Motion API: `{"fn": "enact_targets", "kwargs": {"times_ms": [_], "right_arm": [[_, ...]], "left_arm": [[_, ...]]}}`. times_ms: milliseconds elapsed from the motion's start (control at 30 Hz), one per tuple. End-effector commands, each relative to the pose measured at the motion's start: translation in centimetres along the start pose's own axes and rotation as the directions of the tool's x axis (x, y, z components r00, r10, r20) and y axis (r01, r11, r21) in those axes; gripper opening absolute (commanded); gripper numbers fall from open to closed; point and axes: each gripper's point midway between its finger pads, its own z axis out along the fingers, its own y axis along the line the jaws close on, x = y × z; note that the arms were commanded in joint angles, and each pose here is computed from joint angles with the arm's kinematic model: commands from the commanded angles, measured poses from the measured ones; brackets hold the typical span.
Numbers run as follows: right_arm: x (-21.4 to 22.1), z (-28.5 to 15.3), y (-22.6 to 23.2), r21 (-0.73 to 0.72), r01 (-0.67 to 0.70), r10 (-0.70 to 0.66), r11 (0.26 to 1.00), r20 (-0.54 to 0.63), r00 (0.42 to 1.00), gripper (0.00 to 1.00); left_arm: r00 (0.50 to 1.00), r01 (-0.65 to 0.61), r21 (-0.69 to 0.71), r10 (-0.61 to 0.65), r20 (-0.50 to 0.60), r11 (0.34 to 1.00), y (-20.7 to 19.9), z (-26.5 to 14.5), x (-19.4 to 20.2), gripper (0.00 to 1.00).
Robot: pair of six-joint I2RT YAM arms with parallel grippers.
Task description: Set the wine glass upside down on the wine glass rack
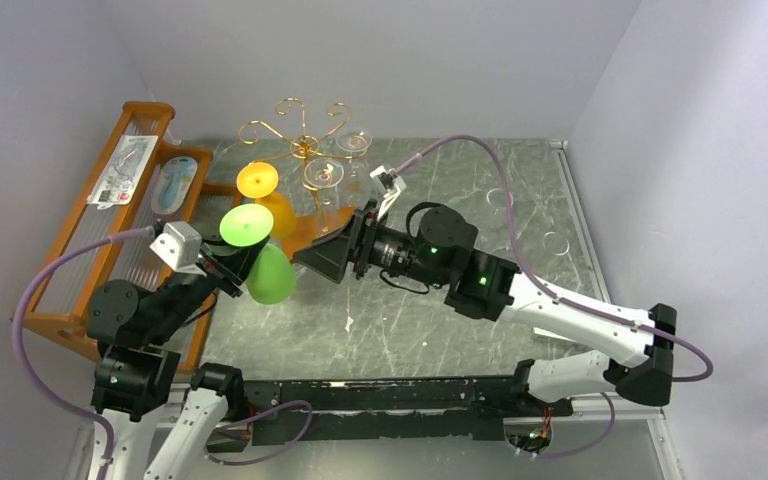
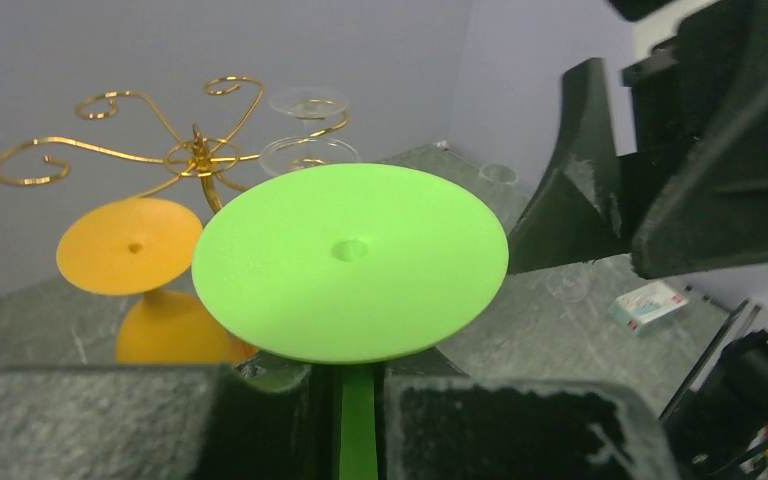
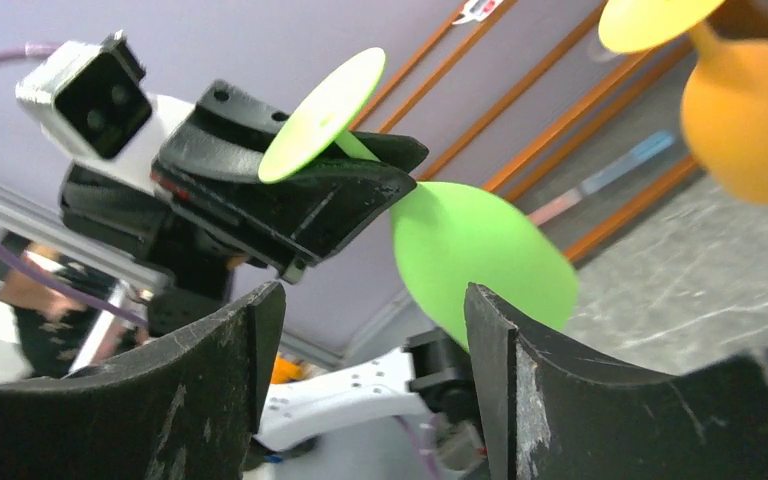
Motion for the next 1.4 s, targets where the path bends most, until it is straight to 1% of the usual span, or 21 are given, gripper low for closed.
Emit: {"fn": "enact_targets", "kwargs": {"times_ms": [0,67,200,367,433,600,700,733,833,900,1000,1067,1133,1200,1267,1300,1367], "right_arm": [[-1.4,0.9,1.3,-0.018,-0.296,0.297,0.955,0.042,0.954,0.70],[-2.3,1.0,2.2,-0.086,-0.367,0.374,0.926,0.079,0.924,0.70],[-3.1,2.1,2.5,-0.082,-0.419,0.425,0.904,0.091,0.901,0.69],[-3.1,2.5,2.3,-0.079,-0.478,0.484,0.875,0.095,0.870,0.59],[-2.9,2.7,2.2,-0.075,-0.503,0.508,0.861,0.090,0.857,0.56],[-2.8,3.6,2.4,-0.065,-0.502,0.505,0.863,0.067,0.860,0.55],[-2.4,4.1,2.2,-0.050,-0.502,0.504,0.863,0.054,0.862,0.52],[-2.3,4.2,2.2,-0.045,-0.500,0.502,0.865,0.050,0.863,0.49],[-2.2,4.6,1.9,-0.032,-0.497,0.498,0.867,0.051,0.866,0.37],[-2.0,4.7,1.7,-0.021,-0.503,0.503,0.864,0.052,0.863,0.33],[-1.8,4.8,1.4,-0.025,-0.519,0.520,0.854,0.048,0.853,0.23],[-1.8,4.9,1.3,-0.034,-0.539,0.540,0.842,0.047,0.840,0.20],[-1.9,4.9,1.2,-0.041,-0.553,0.555,0.832,0.050,0.830,0.12],[-2.2,4.6,1.1,-0.047,-0.560,0.562,0.827,0.063,0.825,0.00],[-2.6,4.3,0.9,-0.044,-0.562,0.564,0.826,0.085,0.821,0.00],[-2.9,4.0,0.8,-0.044,-0.555,0.557,0.830,0.097,0.825,0.00],[-3.7,3.5,0.5,-0.036,-0.547,0.546,0.836,0.141,0.826,0.00]], "left_arm": [[0.979,-0.203,0.080,0.200,0.048,0.976,-0.7,0.1,-0.6,0.05],[0.976,-0.215,0.083,0.211,0.056,0.973,-0.7,0.1,-0.5,0.05],[0.971,-0.232,0.106,0.224,0.080,0.967,-1.1,0.2,-0.6,0.05],[0.970,-0.235,0.117,0.224,0.096,0.965,-1.4,0.1,-0.8,0.05],[0.971,-0.227,0.130,0.215,0.103,0.965,-1.7,0.1,-0.9,0.05],[0.972,-0.232,0.161,0.220,0.088,0.959,-2.1,0.0,-0.4,0.05],[0.971,-0.233,0.162,0.222,0.085,0.959,-2.1,0.0,-0.4,0.05],[0.971,-0.233,0.167,0.221,0.085,0.958,-2.2,-0.1,-0.4,0.05],[0.971,-0.235,0.184,0.222,0.086,0.954,-2.5,-0.1,-0.3,0.05],[0.971,-0.238,0.191,0.226,0.084,0.952,-2.6,-0.2,-0.3,0.05],[0.970,-0.241,0.197,0.230,0.077,0.950,-2.7,-0.3,-0.1,0.05],[0.971,-0.237,0.201,0.227,0.071,0.950,-2.8,-0.3,0.0,0.05],[0.973,-0.231,0.199,0.222,0.069,0.952,-2.7,-0.3,0.1,0.05],[0.975,-0.221,0.193,0.212,0.065,0.956,-2.7,-0.4,0.2,0.06],[0.980,-0.198,0.169,0.190,0.063,0.966,-2.5,-0.5,-0.3,0.14],[0.983,-0.180,0.160,0.171,0.064,0.971,-2.5,-0.6,-0.6,0.21],[0.987,-0.154,0.157,0.144,0.073,0.975,-2.9,-1.0,-1.4,0.42]]}}
